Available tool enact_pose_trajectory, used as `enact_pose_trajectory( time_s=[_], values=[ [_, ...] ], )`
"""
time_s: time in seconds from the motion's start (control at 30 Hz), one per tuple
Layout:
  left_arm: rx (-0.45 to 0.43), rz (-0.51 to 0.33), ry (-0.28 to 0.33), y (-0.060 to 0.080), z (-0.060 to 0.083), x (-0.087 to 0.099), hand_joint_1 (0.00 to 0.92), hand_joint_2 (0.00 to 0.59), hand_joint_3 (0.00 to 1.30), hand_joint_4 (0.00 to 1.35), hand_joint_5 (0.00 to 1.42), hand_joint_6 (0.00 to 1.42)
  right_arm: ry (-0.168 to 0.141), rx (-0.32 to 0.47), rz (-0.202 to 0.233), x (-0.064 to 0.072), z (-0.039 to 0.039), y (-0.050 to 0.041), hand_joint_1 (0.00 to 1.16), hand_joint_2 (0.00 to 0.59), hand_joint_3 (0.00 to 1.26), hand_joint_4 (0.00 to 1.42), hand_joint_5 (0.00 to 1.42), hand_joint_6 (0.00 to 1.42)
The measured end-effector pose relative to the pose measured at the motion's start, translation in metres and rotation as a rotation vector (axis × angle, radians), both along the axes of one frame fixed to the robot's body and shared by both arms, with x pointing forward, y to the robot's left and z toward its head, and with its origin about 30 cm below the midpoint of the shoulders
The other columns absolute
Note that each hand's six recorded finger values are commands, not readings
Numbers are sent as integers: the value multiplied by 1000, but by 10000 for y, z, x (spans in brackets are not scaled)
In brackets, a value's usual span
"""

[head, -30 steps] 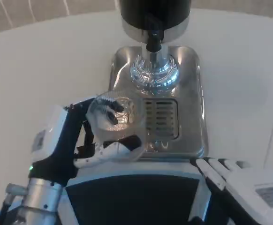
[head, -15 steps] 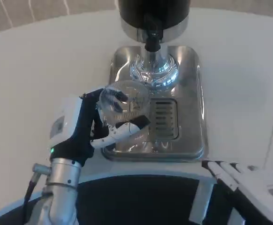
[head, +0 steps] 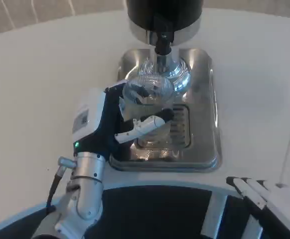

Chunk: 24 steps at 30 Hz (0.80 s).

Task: Grasp the cup under the faucet to collect the drink, then remove the cup.

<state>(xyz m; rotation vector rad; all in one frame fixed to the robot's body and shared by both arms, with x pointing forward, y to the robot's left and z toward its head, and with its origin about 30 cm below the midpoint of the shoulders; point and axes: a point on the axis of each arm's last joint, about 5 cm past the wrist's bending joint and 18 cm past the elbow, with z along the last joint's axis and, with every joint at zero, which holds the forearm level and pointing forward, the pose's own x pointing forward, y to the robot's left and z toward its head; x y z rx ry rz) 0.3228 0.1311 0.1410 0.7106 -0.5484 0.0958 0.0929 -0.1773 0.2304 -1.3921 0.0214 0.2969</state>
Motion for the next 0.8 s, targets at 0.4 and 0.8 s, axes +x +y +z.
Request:
enact_pose_trajectory(
  time_s=[0.4,0.8],
  values=[
    [43,-18,-3,-93,75,71,505,15,805,920,1107,486,-13,-18,-25,-17,12,-50,434,480,0,0,0,0],
    [123,-46,-11,-156,111,88,309,70,507,453,687,387,-10,-17,-46,-28,22,-91,424,479,0,0,0,0]
  ],
)
